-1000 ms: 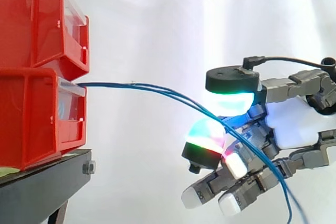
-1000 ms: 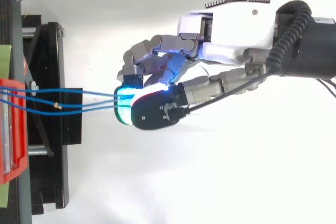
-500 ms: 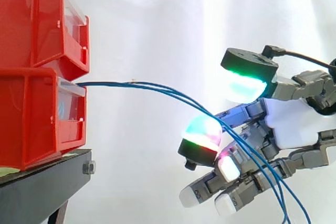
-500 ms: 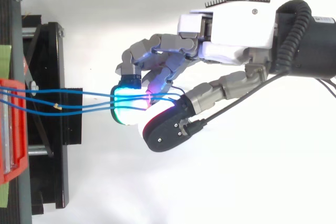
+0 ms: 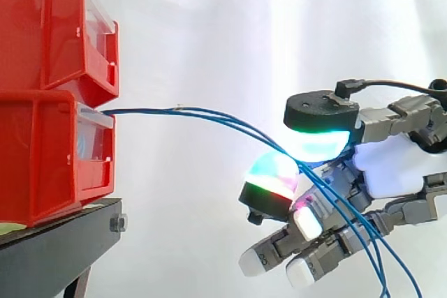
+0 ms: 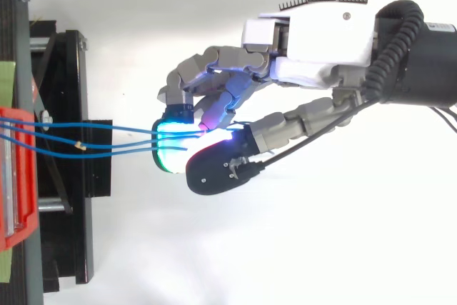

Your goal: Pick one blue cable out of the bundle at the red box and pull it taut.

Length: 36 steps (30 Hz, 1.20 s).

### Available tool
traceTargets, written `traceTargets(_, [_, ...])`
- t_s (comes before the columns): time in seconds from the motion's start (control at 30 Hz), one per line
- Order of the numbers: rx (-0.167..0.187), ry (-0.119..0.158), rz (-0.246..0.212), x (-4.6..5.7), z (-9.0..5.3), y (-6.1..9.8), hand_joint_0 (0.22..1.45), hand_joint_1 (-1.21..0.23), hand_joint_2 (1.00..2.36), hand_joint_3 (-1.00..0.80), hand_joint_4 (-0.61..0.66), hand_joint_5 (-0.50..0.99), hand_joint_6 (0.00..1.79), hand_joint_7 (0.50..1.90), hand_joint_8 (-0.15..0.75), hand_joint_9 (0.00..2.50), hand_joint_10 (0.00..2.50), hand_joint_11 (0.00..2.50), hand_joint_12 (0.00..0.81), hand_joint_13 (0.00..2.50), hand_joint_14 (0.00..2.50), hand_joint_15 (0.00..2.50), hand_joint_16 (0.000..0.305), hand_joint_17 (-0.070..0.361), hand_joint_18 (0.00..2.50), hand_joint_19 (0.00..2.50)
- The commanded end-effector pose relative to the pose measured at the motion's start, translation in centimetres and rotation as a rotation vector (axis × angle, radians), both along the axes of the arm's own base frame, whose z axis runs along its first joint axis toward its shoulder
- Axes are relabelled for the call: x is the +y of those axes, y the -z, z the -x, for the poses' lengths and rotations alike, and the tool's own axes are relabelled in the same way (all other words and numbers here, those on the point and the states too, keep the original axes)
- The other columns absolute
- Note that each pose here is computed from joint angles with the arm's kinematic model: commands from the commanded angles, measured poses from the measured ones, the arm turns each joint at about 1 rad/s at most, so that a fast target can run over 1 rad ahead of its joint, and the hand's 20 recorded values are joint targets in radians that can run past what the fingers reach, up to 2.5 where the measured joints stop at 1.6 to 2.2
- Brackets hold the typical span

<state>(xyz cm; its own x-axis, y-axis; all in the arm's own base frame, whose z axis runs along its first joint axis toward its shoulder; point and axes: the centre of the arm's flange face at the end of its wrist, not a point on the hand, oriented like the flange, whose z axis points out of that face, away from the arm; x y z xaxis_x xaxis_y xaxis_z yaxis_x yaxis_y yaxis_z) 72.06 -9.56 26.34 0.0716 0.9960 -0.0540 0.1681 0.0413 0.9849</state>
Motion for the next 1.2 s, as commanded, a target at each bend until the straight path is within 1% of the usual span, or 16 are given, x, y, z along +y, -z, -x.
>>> traceTargets(0.0, [0.0,0.0,0.0,0.0,0.0,0.0,0.58,-0.8,1.02,-0.19,0.17,-0.13,0.82,1.08,0.335,0.75,0.01,0.5,0.349,0.3,0.0,0.11,0.049,0.111,0.39,0.29])
traceTargets(0.03, [0.0,0.0,0.0,0.0,0.0,0.0,0.59,-0.86,1.02,-0.23,0.18,-0.14,0.82,1.08,0.33,0.73,0.01,0.51,0.349,0.28,0.0,0.11,0.049,0.111,0.39,0.27])
traceTargets(0.1, [-0.002,0.0,0.0,0.0,-0.02,-0.01,0.62,-0.9,1.01,-0.36,0.19,-0.14,0.83,1.06,0.326,0.73,0.01,0.52,0.349,0.27,0.0,0.1,0.05,0.112,0.38,0.27])
traceTargets(0.17, [-0.002,-0.002,0.0,0.11,-0.03,-0.01,0.59,-0.93,1.0,-0.5,0.2,-0.14,0.83,1.06,0.323,0.72,0.01,0.51,0.353,0.27,0.0,0.1,0.05,0.114,0.38,0.26])
traceTargets(0.23, [0.0,0.0,0.0,0.0,0.0,0.0,0.56,-0.91,1.0,-0.5,0.2,-0.14,0.83,1.03,0.324,0.72,0.01,0.51,0.356,0.27,0.0,0.1,0.051,0.116,0.38,0.27])
traceTargets(0.33, [0.0,-0.002,0.0,0.11,-0.01,0.0,0.49,-0.78,1.0,-0.5,0.21,-0.14,0.82,1.03,0.337,0.74,0.01,0.49,0.374,0.28,0.0,0.1,0.055,0.124,0.4,0.29])
traceTargets(0.4, [0.0,-0.002,0.0,0.11,-0.01,0.0,0.47,-0.69,1.0,-0.5,0.21,-0.13,0.81,1.03,0.35,0.78,0.01,0.49,0.383,0.29,0.0,0.1,0.057,0.128,0.41,0.29])
traceTargets(0.43, [0.0,-0.002,0.0,0.11,-0.01,0.0,0.48,-0.63,1.0,-0.5,0.2,-0.12,0.8,1.04,0.346,0.79,0.01,0.49,0.379,0.29,0.01,0.11,0.056,0.126,0.41,0.29])
traceTargets(0.5, [0.0,0.001,0.0,0.08,-0.01,0.0,0.53,-0.56,1.0,-0.5,0.17,-0.12,0.79,1.07,0.328,0.79,0.01,0.48,0.361,0.3,0.01,0.11,0.052,0.116,0.38,0.31])
traceTargets(0.53, [0.0,0.001,0.0,0.08,-0.01,0.0,0.55,-0.54,1.0,-0.48,0.17,-0.12,0.78,1.08,0.324,0.79,0.01,0.49,0.355,0.3,0.0,0.11,0.051,0.114,0.38,0.31])
traceTargets(0.57, [0.0,0.001,0.0,0.08,-0.01,0.0,0.57,-0.53,1.01,-0.4,0.16,-0.11,0.78,1.1,0.318,0.8,0.01,0.49,0.348,0.3,0.0,0.12,0.05,0.111,0.37,0.31])
traceTargets(0.67, [0.0,0.001,0.0,0.08,-0.01,0.0,0.59,-0.54,1.01,-0.3,0.15,-0.11,0.78,1.1,0.316,0.8,0.01,0.49,0.346,0.3,0.0,0.12,0.049,0.11,0.36,0.31])
traceTargets(0.8, [0.0,0.001,0.0,0.08,-0.01,0.0,0.58,-0.64,1.02,-0.21,0.16,-0.12,0.78,1.09,0.325,0.79,0.01,0.5,0.347,0.3,0.0,0.11,0.049,0.111,0.37,0.3])
traceTargets(1.03, [0.0,-0.002,0.0,0.11,-0.01,0.0,0.58,-0.74,1.02,-0.14,0.16,-0.11,0.79,1.08,0.334,0.79,0.01,0.51,0.353,0.3,0.0,0.11,0.05,0.113,0.39,0.29])
traceTargets(1.07, [0.0,0.001,0.0,0.08,-0.01,0.0,0.58,-0.75,1.02,-0.14,0.17,-0.11,0.79,1.08,0.334,0.79,0.01,0.51,0.354,0.3,0.0,0.11,0.051,0.114,0.39,0.28])
traceTargets(1.17, [0.0,-0.002,0.0,0.11,-0.01,0.0,0.58,-0.79,1.02,-0.14,0.17,-0.11,0.79,1.08,0.332,0.78,0.01,0.52,0.353,0.3,0.0,0.11,0.05,0.113,0.39,0.28])
